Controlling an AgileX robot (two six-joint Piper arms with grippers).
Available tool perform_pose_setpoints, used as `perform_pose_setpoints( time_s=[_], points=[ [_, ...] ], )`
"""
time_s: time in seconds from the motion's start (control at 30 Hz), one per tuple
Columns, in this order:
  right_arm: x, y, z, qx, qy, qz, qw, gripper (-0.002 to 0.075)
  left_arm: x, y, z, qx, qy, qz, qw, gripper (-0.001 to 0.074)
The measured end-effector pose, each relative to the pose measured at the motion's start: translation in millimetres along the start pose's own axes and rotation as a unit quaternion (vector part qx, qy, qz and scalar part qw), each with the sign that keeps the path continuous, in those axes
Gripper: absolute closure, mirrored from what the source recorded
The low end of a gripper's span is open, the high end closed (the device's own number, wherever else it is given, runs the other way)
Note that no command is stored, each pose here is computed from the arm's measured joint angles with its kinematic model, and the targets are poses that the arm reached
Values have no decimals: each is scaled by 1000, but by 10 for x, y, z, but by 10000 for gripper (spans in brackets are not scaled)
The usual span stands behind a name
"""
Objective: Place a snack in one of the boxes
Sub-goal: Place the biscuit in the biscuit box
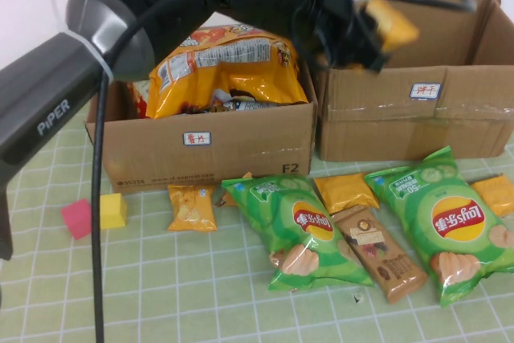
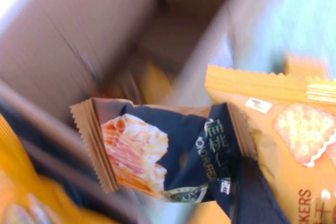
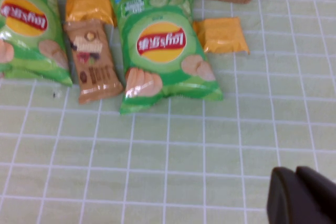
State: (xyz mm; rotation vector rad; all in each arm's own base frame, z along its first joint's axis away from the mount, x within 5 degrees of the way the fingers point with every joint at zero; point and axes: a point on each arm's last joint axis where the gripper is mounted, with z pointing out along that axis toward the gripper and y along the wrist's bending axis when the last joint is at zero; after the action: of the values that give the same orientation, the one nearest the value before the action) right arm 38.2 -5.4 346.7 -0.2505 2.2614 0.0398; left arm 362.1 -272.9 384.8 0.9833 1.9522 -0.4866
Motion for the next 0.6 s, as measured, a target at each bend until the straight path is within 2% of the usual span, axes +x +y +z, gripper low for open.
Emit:
perform_pose_setpoints(
  time_s=[0.2, 0.3, 0.53, 0.6],
  points=[
    [150, 40, 234, 4, 35, -6, 999, 721, -218, 139, 144, -53, -163, -40, 984, 488],
    [203, 64, 335, 2, 39, -2, 999, 721, -200, 221, 322, -81, -205, -43, 975, 489],
    [176, 100, 382, -13, 12, 1, 1000, 721, 99, 357, 857, -116, -200, -38, 972, 486],
    [154, 107, 385, -17, -1, 1, 1000, 721, 211, 375, 1010, -120, -186, -30, 975, 407]
  ],
)
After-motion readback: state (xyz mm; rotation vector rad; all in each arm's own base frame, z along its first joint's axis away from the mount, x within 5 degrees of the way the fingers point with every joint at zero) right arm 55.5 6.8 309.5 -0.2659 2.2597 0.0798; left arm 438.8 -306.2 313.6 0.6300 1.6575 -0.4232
